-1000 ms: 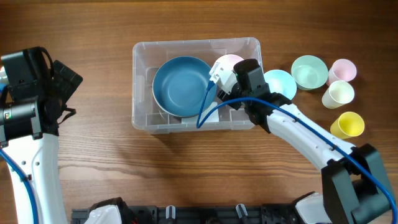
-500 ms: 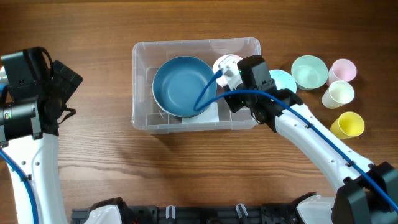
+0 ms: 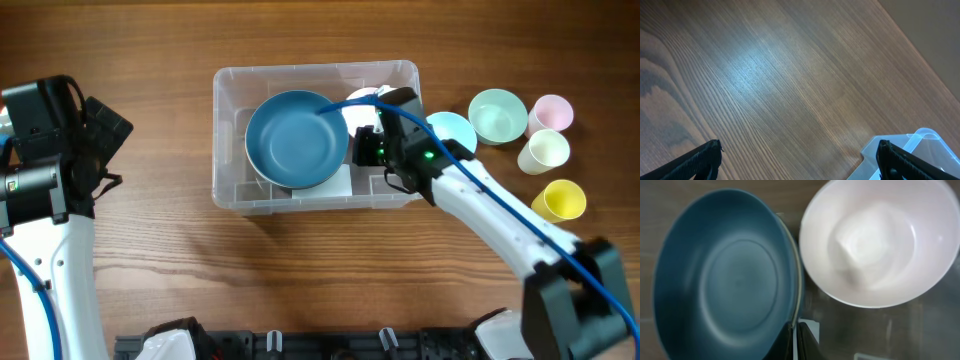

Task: Pack container
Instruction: 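Lower the white bowl into the container's right side and release, then lift the right gripper out and move it to the light blue bowl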

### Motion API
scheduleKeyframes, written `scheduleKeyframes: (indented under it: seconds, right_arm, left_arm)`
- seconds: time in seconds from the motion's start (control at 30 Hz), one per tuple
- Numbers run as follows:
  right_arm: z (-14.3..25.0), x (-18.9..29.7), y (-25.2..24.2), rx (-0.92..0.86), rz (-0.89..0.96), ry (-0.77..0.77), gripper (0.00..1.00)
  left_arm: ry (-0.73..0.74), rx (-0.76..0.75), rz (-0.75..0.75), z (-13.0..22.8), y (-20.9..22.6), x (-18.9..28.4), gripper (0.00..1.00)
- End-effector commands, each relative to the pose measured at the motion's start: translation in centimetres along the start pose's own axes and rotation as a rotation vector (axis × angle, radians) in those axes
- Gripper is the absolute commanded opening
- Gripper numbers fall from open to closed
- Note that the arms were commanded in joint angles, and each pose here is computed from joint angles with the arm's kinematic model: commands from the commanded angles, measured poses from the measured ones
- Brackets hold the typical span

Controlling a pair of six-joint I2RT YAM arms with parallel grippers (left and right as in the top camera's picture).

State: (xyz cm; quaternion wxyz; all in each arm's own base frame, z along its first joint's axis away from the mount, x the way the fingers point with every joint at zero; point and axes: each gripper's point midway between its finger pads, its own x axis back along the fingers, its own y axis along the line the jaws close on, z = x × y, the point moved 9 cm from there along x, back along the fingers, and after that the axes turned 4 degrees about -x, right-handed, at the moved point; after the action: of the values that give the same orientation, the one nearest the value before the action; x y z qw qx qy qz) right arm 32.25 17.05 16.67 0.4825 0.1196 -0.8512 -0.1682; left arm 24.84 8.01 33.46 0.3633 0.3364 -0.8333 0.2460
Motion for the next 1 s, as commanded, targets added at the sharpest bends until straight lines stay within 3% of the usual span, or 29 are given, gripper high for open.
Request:
scheduleKeyframes:
  seconds: [0.0,0.4,0.97]
  right_arm:
    - [-0.2,-1.4,-0.3,-0.109,0.015,0.004,0.04]
    - [0.4,-3.6,-1.1,-0.117,0.054,0.023,0.04]
    - [0.3,-3.7,1.3,-0.054,-0.126,0.038,0.05]
  left_arm:
    - [-0.018,0.012,0.005,-0.4,0.1,0.5,1.00]
    - [-0.018,0.011,0.005,-0.4,0.1,0.5,1.00]
    - [-0.018,0.012,0.005,-0.4,0.1,0.5,1.00]
